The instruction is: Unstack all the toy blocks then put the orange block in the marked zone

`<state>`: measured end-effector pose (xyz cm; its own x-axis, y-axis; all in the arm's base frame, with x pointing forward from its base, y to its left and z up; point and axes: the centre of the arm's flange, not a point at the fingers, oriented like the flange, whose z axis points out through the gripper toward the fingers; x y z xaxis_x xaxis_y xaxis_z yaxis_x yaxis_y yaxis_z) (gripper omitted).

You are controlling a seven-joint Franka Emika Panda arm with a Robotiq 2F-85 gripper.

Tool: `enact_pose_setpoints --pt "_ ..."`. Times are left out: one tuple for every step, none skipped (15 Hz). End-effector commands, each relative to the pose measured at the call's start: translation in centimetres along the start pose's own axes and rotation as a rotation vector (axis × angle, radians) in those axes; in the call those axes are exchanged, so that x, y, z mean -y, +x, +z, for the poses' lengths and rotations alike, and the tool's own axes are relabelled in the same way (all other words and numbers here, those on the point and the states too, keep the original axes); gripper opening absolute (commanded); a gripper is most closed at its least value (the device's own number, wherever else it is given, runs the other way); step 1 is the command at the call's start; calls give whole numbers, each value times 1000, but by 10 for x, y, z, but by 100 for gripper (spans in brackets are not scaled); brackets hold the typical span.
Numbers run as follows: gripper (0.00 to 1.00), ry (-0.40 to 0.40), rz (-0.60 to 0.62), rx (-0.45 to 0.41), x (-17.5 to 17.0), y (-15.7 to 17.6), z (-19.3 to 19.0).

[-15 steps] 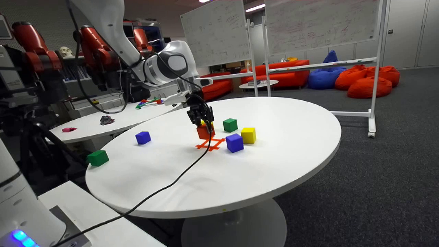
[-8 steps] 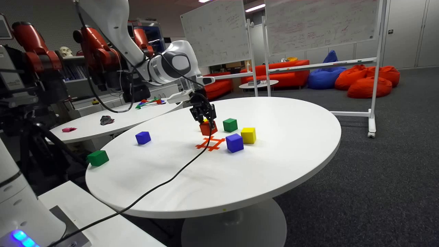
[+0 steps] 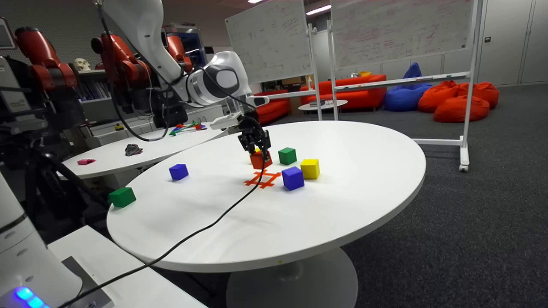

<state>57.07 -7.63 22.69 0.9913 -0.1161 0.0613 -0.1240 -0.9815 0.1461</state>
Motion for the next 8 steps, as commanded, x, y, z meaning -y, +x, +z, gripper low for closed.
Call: enact_pose_setpoints --pt "31 12 18 5 -4 1 4" --pt "31 12 20 8 -4 2 5" --pt "31 14 22 13 -4 3 8" --pt "31 14 24 21 -3 5 11" --pt "31 15 25 25 -3 5 13" --pt "31 16 28 30 -3 5 16" --pt "31 16 27 33 -3 5 18" --pt "31 16 28 36 -3 4 20"
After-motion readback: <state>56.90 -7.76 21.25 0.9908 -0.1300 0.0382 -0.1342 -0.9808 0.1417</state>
